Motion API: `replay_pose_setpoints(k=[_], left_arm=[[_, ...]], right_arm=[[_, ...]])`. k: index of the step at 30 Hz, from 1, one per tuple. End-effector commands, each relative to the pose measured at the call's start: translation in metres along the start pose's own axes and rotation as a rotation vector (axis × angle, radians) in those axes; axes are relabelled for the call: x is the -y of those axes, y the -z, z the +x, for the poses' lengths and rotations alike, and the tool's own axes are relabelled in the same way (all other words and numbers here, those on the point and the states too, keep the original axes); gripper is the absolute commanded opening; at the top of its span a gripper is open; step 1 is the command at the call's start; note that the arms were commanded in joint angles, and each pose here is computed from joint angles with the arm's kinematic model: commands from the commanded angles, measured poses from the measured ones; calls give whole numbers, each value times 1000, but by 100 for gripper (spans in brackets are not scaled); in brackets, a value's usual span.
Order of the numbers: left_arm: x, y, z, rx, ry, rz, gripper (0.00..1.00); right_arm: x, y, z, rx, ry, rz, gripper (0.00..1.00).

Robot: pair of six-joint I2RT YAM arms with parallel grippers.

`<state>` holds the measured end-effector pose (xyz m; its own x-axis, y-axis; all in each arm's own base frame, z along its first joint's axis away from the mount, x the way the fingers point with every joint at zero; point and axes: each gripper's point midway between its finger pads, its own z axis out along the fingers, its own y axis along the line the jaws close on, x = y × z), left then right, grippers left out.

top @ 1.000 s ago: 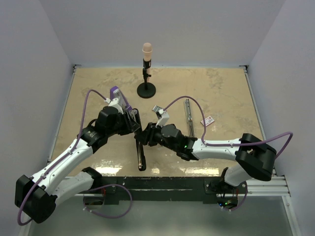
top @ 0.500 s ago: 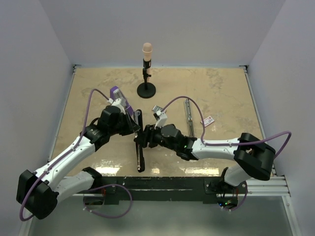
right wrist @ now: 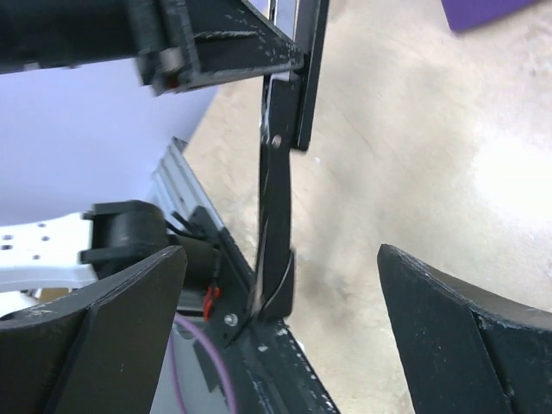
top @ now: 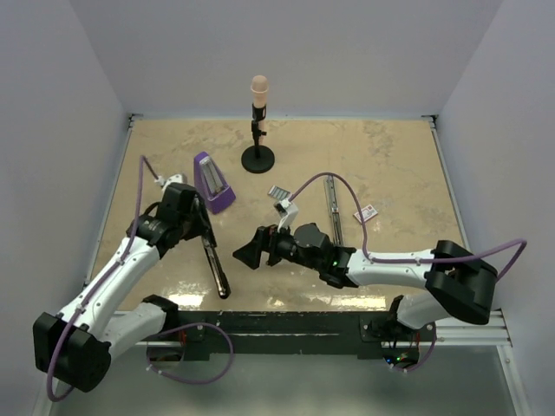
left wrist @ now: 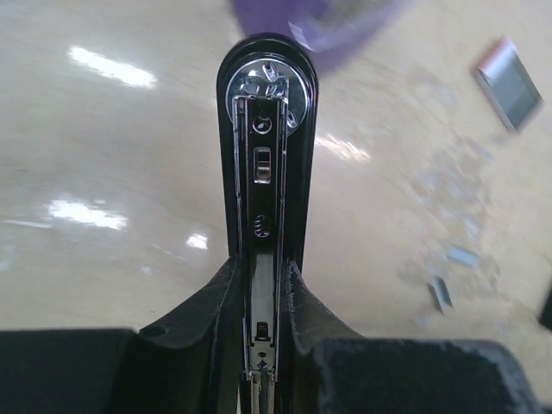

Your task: Unload the staples from the stapler

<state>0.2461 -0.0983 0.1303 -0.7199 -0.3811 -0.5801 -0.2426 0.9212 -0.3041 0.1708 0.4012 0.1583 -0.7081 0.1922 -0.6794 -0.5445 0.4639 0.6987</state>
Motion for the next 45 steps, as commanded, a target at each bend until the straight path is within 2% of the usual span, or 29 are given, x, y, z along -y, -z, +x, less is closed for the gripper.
replay_pose_setpoints(k=[1, 7, 11, 12, 16, 18, 24, 31, 38, 41, 44, 45], left_arm=[[-44, 13, -51, 162, 75, -150, 0], [-80, 8, -92, 265, 144, -296, 0], [-90, -11, -116, 225, 168, -289, 0], [-103, -12, -125, 230, 192, -315, 0], [-116, -27, -153, 226, 136, -343, 0], [-131, -36, -163, 201, 162, -369, 0], [-151, -65, -169, 123, 179, -342, 0], [-153, -107, -154, -11, 179, -292, 0], [-158, -130, -138, -98, 169, -293, 0], [-161, -134, -133, -115, 173, -305, 8], [-161, -134, -134, -114, 181, -305, 28], [-161, -133, -134, -113, 188, -308, 31]], right_arm=[[-14, 13, -24, 84, 22, -25, 99], [-8, 24, -31, 110, 36, 17, 99], [-6, 39, -44, 157, 58, 52, 99], [-4, 42, -46, 165, 61, 60, 99], [1, 56, -53, 206, 60, 84, 99], [2, 61, -55, 220, 59, 87, 99], [8, 70, -60, 238, 79, 125, 99], [10, 76, -66, 269, 86, 138, 99], [12, 68, -61, 251, 86, 143, 99], [12, 66, -60, 248, 85, 141, 99], [12, 62, -58, 231, 91, 147, 99], [16, 62, -56, 220, 99, 162, 99]])
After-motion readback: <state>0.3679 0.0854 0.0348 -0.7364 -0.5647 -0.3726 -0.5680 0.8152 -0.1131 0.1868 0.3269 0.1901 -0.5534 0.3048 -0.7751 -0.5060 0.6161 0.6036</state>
